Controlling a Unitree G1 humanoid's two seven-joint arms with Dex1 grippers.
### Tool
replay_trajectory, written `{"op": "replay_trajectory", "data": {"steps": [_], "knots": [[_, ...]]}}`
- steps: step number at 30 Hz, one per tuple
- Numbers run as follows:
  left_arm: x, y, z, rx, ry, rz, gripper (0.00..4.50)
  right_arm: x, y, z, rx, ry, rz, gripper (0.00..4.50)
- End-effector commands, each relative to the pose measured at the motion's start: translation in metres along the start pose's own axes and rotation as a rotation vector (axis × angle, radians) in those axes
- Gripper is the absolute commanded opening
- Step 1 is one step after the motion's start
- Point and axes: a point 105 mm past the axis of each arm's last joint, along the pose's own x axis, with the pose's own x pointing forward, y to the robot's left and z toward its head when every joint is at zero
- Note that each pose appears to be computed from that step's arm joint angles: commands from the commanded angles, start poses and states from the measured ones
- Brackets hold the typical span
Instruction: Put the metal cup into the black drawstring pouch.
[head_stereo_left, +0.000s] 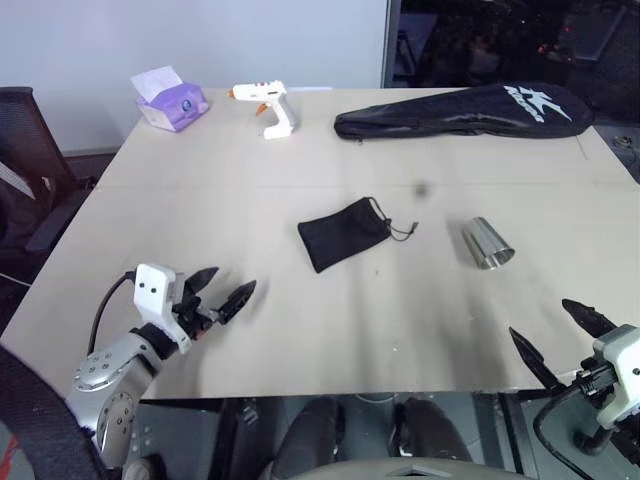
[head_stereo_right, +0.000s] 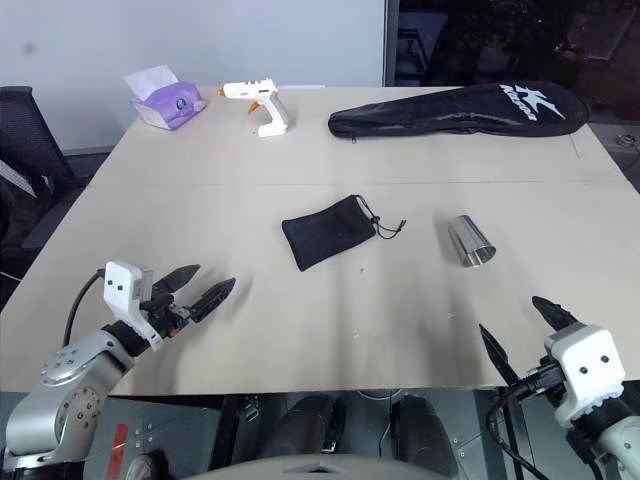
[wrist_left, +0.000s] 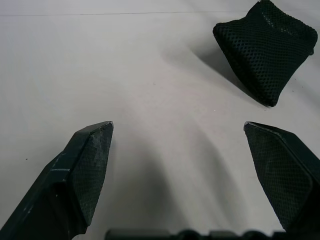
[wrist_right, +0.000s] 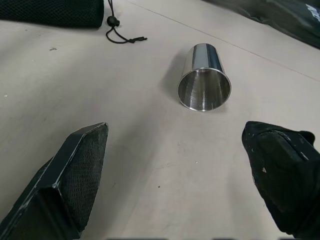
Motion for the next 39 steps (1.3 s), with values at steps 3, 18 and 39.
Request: {"op": "replay_trajectory", "data": {"steps": [3, 18, 39], "knots": [[0.017, -0.027, 0.040, 0.095, -0.081, -0.152, 4.43, 0.005, 0.001, 0.015, -0.022, -0.064, 0.017, 4.50], [0.106, -0.061, 0.031, -0.011, 0.290, -0.200, 3.94, 0.025, 0.019, 0.046, -0.045, -0.155, 0.043, 4.50], [0.160, 0.009, 0.115, 0.643, 0.375, -0.514, 0.86, 0.038, 0.031, 0.059, -0.055, -0.214, 0.020, 4.50]]}}
